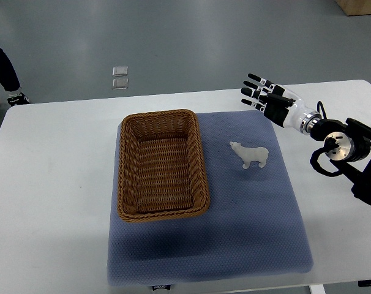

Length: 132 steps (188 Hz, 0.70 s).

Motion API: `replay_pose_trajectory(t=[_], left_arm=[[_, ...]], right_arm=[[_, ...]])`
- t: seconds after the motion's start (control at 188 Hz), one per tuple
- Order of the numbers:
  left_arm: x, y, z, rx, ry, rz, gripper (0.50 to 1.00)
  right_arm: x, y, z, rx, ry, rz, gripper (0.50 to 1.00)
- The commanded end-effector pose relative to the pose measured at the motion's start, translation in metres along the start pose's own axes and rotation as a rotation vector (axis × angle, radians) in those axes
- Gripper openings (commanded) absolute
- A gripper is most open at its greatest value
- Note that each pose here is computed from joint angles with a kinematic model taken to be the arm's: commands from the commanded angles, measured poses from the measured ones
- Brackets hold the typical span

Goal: Place white bear in brown basket with right hand

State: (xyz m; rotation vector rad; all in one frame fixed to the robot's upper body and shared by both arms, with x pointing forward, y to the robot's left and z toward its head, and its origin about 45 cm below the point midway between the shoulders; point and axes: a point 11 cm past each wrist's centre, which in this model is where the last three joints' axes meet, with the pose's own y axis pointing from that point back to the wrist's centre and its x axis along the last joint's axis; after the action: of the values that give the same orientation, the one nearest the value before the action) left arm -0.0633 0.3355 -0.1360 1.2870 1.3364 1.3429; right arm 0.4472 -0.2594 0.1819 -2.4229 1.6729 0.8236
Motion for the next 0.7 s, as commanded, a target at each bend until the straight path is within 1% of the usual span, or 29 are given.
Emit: replay_pose_trajectory(t=[0.0, 0.372, 0.638, 0.696], left_arm=[[0.000, 0.000, 0.000, 0.000, 0.001, 0.000, 1.000], [-0.001, 0.000, 0.001, -0.001, -0.001, -0.001, 1.000], [-0.001, 0.000, 0.001, -0.001, 0.000, -0.002, 1.000], [-0.001, 0.000, 0.001, -0.001, -0.001, -0.001, 1.000]], right_arm=[[-0.001, 0.000, 0.000, 0.001, 0.000, -0.002, 0.930], [-0.003, -0.001, 0.001, -0.010, 0.049, -0.013, 0.930], [0.002, 0.003, -0.001, -0.038, 0.231, -0.011, 0.930], [0.003, 0.002, -0.010, -0.031, 0.258, -0.010, 0.928]])
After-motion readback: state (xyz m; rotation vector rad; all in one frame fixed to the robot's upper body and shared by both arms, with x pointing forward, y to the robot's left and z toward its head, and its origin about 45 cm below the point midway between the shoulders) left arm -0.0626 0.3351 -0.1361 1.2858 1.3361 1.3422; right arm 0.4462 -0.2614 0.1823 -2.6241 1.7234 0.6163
